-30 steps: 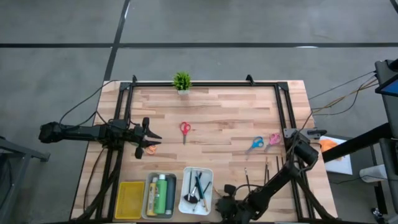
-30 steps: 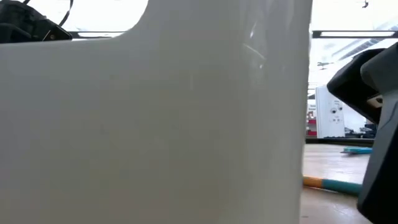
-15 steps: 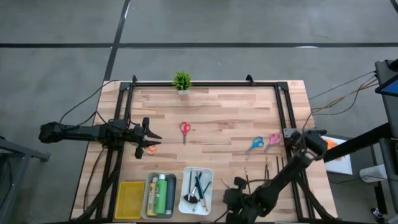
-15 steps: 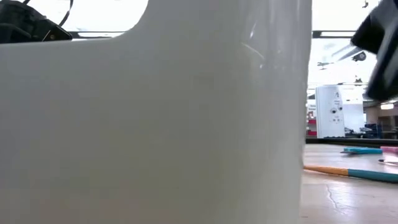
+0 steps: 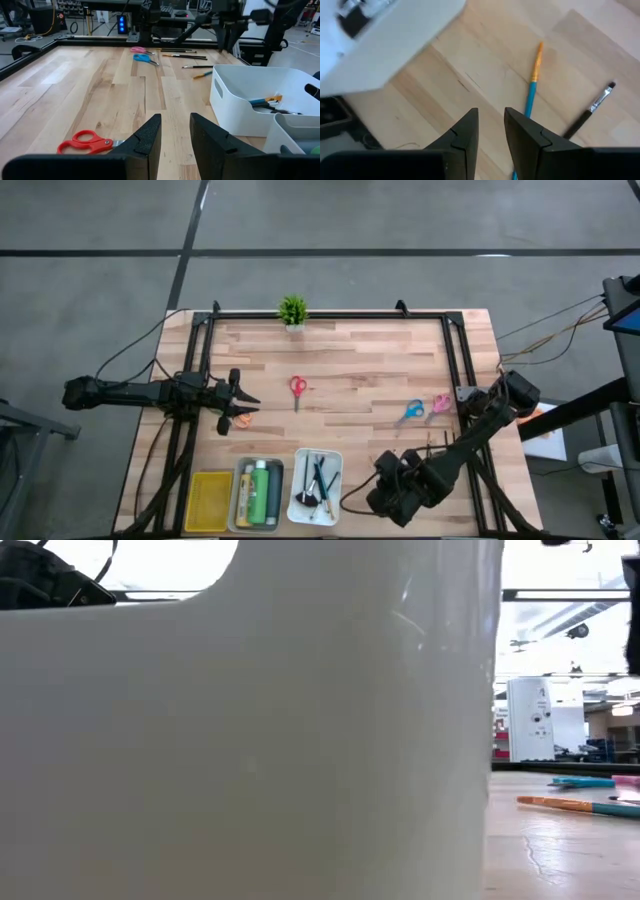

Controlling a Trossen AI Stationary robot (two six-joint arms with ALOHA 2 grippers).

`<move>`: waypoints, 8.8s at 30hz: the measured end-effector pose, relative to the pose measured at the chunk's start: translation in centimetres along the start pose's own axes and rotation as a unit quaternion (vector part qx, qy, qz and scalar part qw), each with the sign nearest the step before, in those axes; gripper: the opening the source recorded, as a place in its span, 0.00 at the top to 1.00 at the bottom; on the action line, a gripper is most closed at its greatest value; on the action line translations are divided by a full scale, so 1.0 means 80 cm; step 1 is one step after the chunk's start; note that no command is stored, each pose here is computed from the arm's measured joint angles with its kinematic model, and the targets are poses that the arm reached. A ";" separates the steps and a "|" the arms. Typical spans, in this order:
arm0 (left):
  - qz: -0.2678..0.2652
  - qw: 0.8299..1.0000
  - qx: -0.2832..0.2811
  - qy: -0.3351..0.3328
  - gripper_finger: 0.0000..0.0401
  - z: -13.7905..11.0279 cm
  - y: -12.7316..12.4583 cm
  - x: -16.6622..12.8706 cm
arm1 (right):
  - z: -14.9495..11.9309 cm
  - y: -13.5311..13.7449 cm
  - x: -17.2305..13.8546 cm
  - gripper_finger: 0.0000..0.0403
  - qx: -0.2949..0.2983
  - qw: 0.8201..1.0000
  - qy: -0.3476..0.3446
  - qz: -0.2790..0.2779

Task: Pick & Place Paint Supplies
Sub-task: Put the blue paint brush into the white bin, then put the black paint brush into the white bin

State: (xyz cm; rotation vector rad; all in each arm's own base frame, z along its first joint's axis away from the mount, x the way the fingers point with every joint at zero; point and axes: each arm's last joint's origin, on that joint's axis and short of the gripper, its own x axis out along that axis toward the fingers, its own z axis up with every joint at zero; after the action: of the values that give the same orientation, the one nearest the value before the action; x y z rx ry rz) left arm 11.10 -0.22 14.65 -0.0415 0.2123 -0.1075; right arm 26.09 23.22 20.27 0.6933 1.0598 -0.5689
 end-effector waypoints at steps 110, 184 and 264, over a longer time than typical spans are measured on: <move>0.000 1.000 0.000 0.000 0.74 0.000 0.000 0.000 | 0.068 0.013 -0.034 0.95 0.083 0.950 -0.247 0.170; 0.000 1.000 0.000 0.003 0.74 -0.001 0.000 0.000 | 0.099 0.009 -0.030 0.76 -0.006 0.971 -0.137 0.198; 0.000 1.000 0.000 0.003 0.74 -0.001 0.000 0.000 | -0.001 -0.120 0.063 0.96 0.060 0.989 0.130 -0.026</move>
State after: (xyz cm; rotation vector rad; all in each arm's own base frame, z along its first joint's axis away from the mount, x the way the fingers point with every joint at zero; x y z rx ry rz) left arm 11.13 -0.22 14.59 -0.0419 0.2187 -0.1076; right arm 21.12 16.48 13.39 0.8637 1.2964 -0.6009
